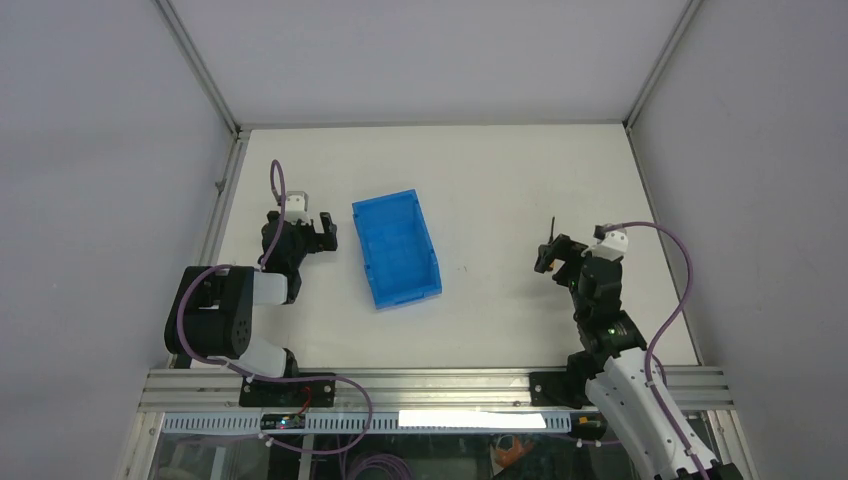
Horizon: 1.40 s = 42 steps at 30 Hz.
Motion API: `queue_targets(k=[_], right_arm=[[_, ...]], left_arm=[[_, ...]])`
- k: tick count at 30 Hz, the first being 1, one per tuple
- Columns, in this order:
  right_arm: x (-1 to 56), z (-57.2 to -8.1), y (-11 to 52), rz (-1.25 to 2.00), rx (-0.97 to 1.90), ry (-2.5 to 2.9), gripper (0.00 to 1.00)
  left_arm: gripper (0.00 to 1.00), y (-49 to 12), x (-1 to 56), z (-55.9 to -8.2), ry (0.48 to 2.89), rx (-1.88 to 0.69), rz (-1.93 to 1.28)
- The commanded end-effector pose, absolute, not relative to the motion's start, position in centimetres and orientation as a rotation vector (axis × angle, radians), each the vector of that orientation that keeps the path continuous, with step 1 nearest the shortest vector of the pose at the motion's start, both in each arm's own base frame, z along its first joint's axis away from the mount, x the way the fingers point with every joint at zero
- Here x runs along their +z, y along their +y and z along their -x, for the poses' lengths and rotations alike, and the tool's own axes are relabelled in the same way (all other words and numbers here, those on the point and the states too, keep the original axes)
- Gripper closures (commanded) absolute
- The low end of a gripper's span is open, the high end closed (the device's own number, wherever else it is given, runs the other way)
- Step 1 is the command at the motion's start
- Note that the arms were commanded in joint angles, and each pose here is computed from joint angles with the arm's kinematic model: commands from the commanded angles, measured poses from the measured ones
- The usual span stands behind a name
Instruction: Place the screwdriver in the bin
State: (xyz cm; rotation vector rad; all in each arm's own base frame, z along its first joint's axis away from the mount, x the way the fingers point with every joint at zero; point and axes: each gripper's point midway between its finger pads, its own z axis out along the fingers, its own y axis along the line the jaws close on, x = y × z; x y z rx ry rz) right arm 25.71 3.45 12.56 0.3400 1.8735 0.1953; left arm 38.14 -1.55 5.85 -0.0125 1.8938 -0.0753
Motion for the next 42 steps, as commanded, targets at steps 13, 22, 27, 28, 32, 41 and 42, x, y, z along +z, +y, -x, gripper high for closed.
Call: queue_targets(k=[13,22,27,28,32,41,42], right_arm=[[28.7,-28.2,4.8,-0.223,0.237,1.745,0.03],[26.3,-31.4,4.5,-0.208,0.026,2.509,0.01],[19.3,-33.2,3.9,-0.219,-0.032,2.782,0.01],[17.2,-33.6,3.8,-0.230,-0.038,2.831,0.02],[10.5,-34.1,2.9,-0.284,-0.060,2.952,0.06],[1.6,-33.4,1.9,-0.322,-0.120,3.093,0.26],[1.1,-33.4,1.8,-0.320,-0.126,3.095,0.31]], left_arm=[[0.01,-1.7,8.0,-39.3,1.817,-0.100,0.008],[0.01,-1.7,8.0,-39.3,1.817,-0.100,0.008],[0.01,-1.7,8.0,-39.3,1.819,-0.099,0.009],[0.01,-1.7,8.0,-39.3,1.818,-0.099,0.008],[0.01,-1.7,8.0,-39.3,1.817,-0.100,0.007],[0.01,-1.7,8.0,-39.3,1.818,-0.100,0.008],[0.01,-1.7,8.0,-39.3,1.819,-0.100,0.008]])
